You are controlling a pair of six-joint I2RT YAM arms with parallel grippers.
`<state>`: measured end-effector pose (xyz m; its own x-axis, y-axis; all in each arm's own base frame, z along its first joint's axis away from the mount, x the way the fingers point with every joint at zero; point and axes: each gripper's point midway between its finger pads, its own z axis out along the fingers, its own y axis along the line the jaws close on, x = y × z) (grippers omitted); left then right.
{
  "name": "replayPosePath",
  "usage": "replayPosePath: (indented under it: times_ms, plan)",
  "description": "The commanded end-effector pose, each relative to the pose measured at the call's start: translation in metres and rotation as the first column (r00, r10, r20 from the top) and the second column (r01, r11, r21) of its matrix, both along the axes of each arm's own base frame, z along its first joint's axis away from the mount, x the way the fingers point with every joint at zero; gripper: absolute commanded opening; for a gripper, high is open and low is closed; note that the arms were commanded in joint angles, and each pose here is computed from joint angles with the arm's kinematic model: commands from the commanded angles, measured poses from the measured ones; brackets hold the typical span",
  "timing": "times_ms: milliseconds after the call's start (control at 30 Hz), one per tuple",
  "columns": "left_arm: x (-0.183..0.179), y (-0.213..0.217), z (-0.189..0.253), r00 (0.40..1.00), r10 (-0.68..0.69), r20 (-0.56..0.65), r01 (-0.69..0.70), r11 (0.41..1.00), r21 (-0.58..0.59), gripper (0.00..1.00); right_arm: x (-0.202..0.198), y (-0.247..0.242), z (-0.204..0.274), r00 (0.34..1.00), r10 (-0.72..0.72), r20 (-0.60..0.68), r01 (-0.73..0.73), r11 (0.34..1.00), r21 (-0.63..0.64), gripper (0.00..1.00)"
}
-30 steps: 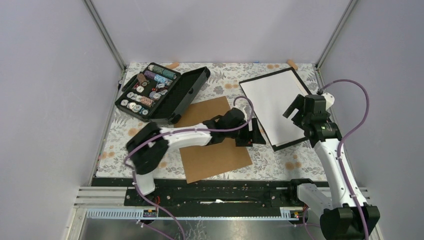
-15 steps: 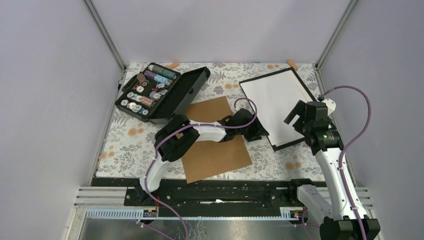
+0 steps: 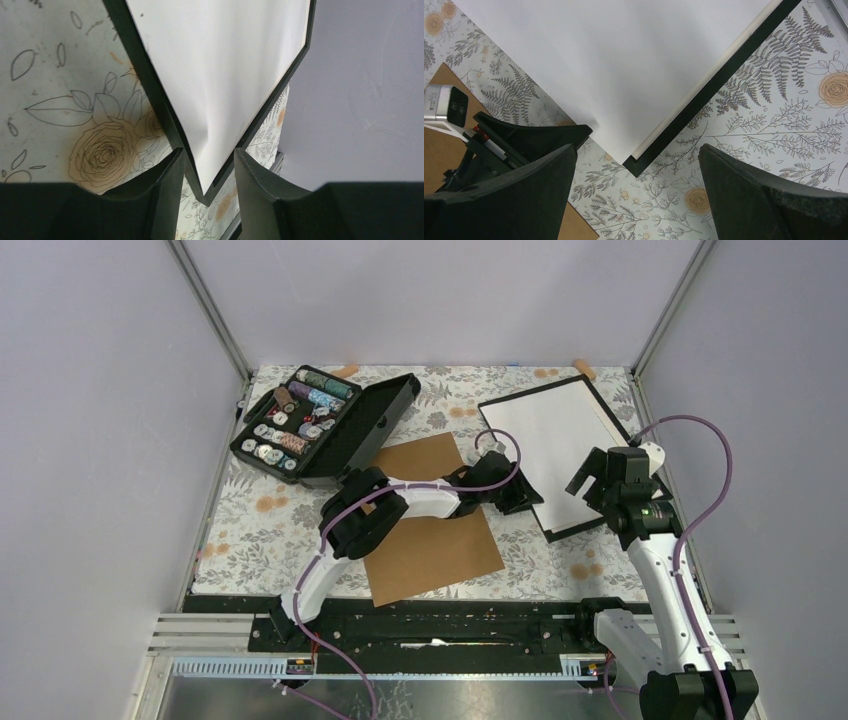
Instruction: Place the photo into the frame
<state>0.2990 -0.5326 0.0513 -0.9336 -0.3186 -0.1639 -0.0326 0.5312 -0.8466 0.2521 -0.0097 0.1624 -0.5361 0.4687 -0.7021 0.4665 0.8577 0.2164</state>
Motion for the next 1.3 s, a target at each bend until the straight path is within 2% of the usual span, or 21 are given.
replayPosePath:
  times_ms: [0,267,400,467,567,600,733,867,1133,1267]
  plan:
    - [0.021,-0.014,0.032,0.995,0.013,0.094,-0.006,0.998,-0.07,0.45,0.006,-0.004,0.001,1.0,-0.007,0.021,0.008,1.0,-0.02,1.0]
    - [0.023,-0.021,0.045,0.994,-0.002,0.108,0.013,0.994,-0.108,0.39,0.008,-0.007,-0.002,0.998,-0.056,0.021,0.056,0.998,-0.011,1.0]
    - [0.024,-0.02,0.045,0.996,-0.001,0.084,0.013,0.99,-0.138,0.36,0.009,-0.006,-0.012,0.991,-0.137,0.006,0.136,0.986,0.091,1.0]
    - [0.025,-0.019,0.045,0.997,0.002,0.082,0.01,0.99,-0.138,0.34,0.014,-0.007,-0.026,0.983,-0.185,-0.023,0.185,0.957,0.224,1.0]
    - [0.027,-0.017,0.045,0.998,-0.006,0.069,0.015,0.99,-0.138,0.28,0.023,-0.001,-0.041,0.987,-0.158,-0.04,0.16,0.884,0.44,1.0]
    - [0.027,-0.016,0.044,0.998,-0.007,0.059,0.016,0.99,-0.142,0.26,0.025,-0.002,-0.043,0.987,-0.154,-0.04,0.154,0.869,0.469,1.0]
    - [0.028,-0.014,0.045,0.999,-0.033,0.01,0.034,0.982,-0.186,0.2,0.029,-0.01,-0.049,0.991,-0.129,-0.041,0.131,0.836,0.533,1.0]
    - [0.027,-0.016,0.051,0.997,-0.062,-0.045,0.048,0.964,-0.263,0.13,0.029,-0.003,-0.061,0.989,-0.135,-0.054,0.14,0.774,0.617,1.0]
    - [0.025,-0.014,0.061,0.991,-0.094,-0.095,0.057,0.941,-0.335,0.03,0.023,0.007,-0.088,0.973,-0.218,-0.071,0.204,0.684,0.7,0.97]
    - [0.028,-0.008,0.06,0.988,-0.096,-0.121,0.047,0.932,-0.36,0.0,0.021,0.008,-0.096,0.959,-0.275,-0.07,0.237,0.642,0.729,0.93]
